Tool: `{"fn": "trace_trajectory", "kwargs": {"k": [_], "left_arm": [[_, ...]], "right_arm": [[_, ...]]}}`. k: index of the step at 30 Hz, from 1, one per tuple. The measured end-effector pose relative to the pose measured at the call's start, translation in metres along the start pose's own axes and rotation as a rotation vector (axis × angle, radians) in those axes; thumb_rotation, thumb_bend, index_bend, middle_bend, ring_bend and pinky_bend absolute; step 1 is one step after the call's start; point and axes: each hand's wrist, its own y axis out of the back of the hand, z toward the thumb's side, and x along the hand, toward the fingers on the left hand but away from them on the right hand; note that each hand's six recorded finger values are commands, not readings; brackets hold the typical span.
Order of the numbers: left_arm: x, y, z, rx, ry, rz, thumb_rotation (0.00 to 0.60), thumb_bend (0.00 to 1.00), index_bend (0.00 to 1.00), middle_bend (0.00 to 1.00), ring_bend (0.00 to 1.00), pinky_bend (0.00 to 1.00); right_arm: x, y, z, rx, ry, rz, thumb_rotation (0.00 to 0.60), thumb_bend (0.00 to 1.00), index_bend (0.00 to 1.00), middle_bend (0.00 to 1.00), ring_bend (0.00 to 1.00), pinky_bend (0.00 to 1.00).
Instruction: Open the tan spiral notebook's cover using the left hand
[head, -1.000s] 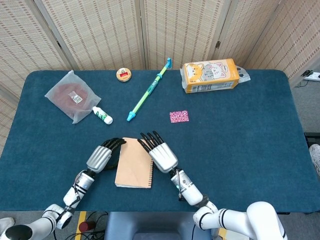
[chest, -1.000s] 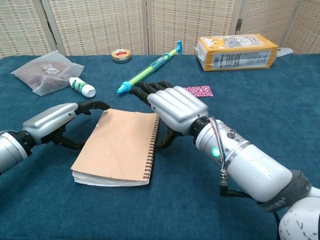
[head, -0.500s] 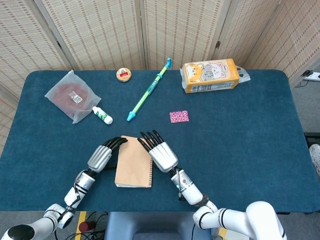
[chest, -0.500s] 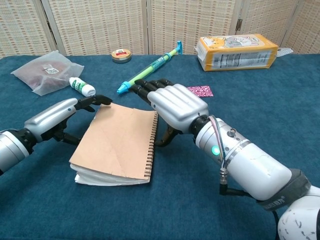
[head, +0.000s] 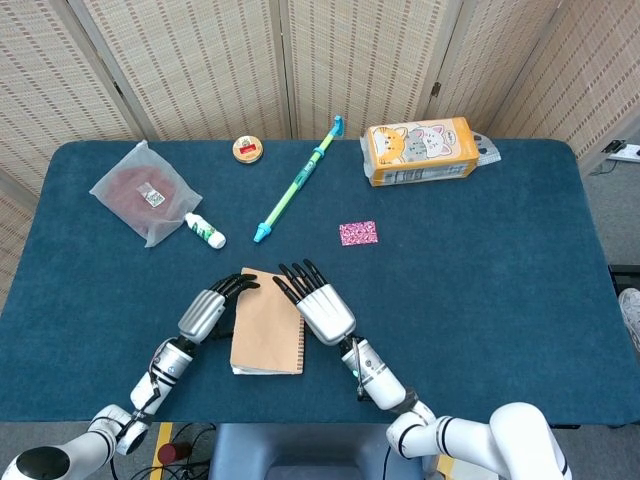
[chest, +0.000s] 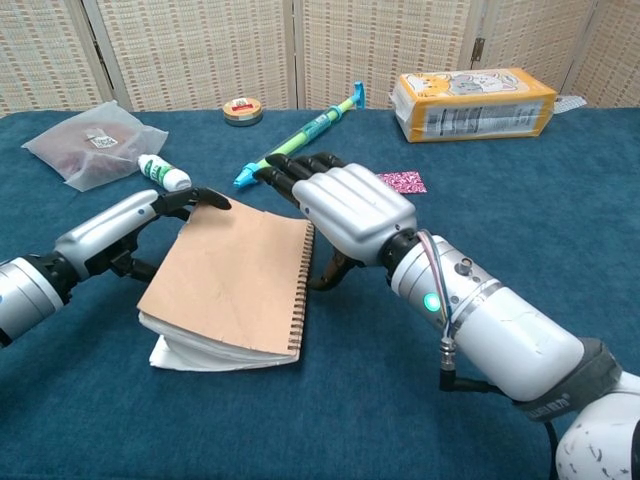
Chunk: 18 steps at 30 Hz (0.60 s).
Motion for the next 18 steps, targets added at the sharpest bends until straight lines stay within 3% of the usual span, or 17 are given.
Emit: {"fn": "trace_trajectory", "kwargs": {"k": [18], "left_arm": [[0.0010,0.0052,-0.0004,-0.025,-0.035,0.015,0.600,0.54,0.46,0.17,0.14,0.22]], "right_arm": [[-0.0008,0.0011,-0.0013,0.008,0.006,-0.017,0.600,0.00,0.00,0.00,0.00,0.00]]}}
